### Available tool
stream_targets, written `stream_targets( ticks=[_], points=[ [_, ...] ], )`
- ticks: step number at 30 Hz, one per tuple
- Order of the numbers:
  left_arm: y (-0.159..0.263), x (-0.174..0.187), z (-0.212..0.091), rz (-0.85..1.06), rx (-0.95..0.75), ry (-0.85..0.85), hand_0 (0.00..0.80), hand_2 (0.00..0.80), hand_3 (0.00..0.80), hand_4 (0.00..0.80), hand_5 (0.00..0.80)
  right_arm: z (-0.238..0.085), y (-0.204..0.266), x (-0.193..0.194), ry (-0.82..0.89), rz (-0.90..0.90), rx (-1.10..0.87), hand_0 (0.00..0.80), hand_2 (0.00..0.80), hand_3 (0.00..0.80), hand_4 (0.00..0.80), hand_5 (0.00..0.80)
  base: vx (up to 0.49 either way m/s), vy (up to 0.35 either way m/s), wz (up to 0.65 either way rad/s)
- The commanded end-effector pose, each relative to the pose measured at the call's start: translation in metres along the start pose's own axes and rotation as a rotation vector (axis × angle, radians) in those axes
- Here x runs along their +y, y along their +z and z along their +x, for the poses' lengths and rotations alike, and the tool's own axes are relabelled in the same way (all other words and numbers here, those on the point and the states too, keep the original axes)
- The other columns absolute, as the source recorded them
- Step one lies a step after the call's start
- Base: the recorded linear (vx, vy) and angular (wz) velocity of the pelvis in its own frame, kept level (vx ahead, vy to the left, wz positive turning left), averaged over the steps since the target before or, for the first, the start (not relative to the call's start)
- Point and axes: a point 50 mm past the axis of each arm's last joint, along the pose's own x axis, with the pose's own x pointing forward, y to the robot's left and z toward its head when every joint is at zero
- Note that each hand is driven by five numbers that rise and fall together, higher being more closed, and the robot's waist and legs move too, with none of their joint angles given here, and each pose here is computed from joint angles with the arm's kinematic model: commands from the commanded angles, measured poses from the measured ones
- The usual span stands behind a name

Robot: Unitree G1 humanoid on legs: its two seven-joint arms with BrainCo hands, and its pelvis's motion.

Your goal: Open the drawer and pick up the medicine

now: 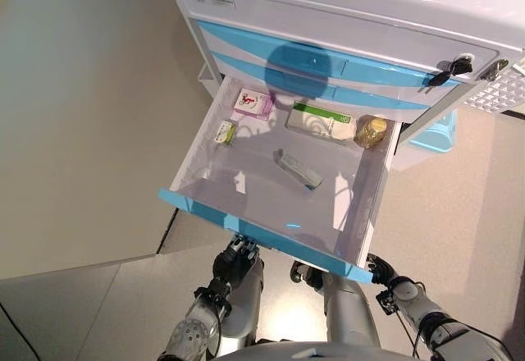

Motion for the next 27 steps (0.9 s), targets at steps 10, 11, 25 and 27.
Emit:
stream_targets(
  ticks=[10, 11, 25, 27],
  points=[
    [0.102, 0.084, -0.096, 0.302, -0.450, 0.690, 0.000, 0.000, 0.000, 0.000, 0.000, -0.009, -0.016, -0.024, -0.102, 0.051, 0.016, 0.000, 0.000, 0.000, 0.000, 0.000, 0.019, 0.069, -0.11],
    [0.104, 0.093, -0.099, 0.365, -0.408, 0.764, 0.000, 0.000, 0.000, 0.000, 0.000, -0.010, -0.018, -0.025, -0.105, 0.066, 0.020, 0.000, 0.000, 0.000, 0.000, 0.000, 0.039, 0.076, -0.45],
    [0.117, 0.118, -0.104, 0.747, -0.137, 1.141, 0.000, 0.000, 0.000, 0.000, 0.000, -0.007, -0.018, -0.021, -0.120, 0.121, 0.046, 0.000, 0.000, 0.000, 0.000, 0.000, 0.014, 0.109, -0.27],
    [0.115, 0.119, -0.103, 0.760, -0.103, 1.153, 0.000, 0.000, 0.000, 0.000, 0.000, -0.007, -0.019, -0.020, -0.123, 0.131, 0.049, 0.000, 0.000, 0.000, 0.000, 0.000, 0.035, 0.074, -0.24]
  ],
)
